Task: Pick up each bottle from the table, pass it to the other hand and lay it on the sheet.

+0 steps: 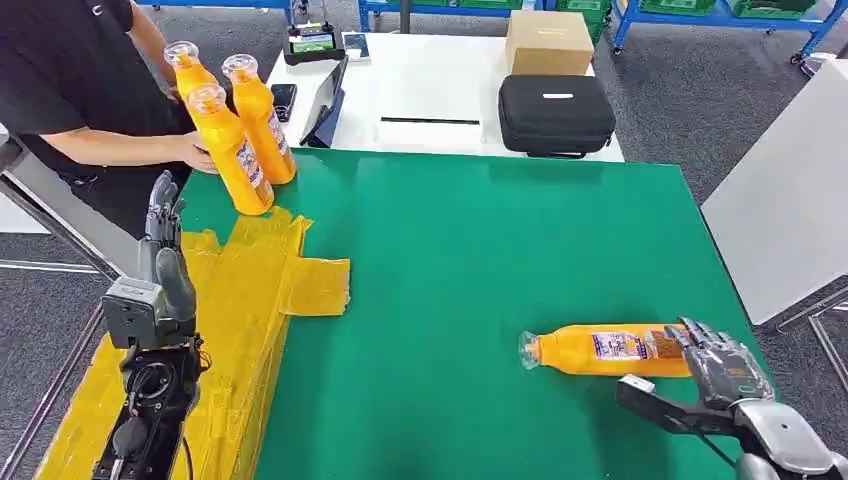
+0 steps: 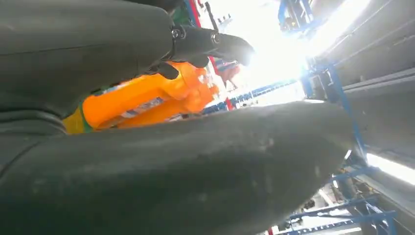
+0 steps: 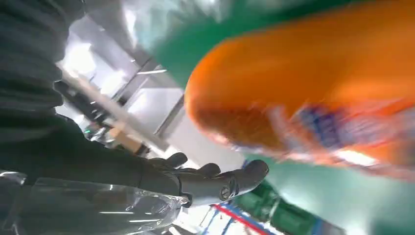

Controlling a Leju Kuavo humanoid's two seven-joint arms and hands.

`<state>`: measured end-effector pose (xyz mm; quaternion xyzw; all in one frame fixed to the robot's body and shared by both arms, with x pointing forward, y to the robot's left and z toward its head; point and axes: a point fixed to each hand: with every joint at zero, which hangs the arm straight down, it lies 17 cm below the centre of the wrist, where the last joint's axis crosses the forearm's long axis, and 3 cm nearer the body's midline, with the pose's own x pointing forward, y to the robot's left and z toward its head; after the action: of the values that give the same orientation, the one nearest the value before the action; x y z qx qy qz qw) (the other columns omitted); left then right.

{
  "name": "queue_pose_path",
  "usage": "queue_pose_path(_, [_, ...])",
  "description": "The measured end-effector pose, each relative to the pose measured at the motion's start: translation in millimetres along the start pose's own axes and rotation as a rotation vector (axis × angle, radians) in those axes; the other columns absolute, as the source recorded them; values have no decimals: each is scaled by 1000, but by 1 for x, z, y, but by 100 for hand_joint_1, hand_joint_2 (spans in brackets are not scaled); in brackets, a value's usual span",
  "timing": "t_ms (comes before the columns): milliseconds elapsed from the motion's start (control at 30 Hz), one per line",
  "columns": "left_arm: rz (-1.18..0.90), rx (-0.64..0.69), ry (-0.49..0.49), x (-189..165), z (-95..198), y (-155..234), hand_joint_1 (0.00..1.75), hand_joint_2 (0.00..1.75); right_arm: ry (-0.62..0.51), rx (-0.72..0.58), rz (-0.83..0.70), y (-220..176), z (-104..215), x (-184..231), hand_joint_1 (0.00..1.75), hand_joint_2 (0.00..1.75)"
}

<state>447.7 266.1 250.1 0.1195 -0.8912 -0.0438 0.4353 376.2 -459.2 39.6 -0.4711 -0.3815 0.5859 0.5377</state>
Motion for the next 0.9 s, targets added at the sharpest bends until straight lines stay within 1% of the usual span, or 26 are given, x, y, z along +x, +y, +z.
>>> queue_pose_path(67, [9,-3,-7,2,-5,-3,0,0,11,-7,14,-3,-6,-8,0,175])
queue_pose_path(200, [15,-2,-7,3,-6,-4,0,0,12,1,31,3,-8,-10,0,175])
queue_pose_path(433, [23,-2,-1,1,-6,-6,0,0,5,21,44,12,-7,-10,0,175])
queue_pose_path(533, [30,-4,2,0,-1,-7,0,0,2,4,71,10,-9,-8,0,175])
queue_pose_path(800, [43,-8,-3,2,0,-12,0,0,-59,33,47,26,-19,26,0,175])
queue_pose_path(900, [47,-7,-4,3,0,-13,0,0,-77,31,55,25,-27,38,0,175])
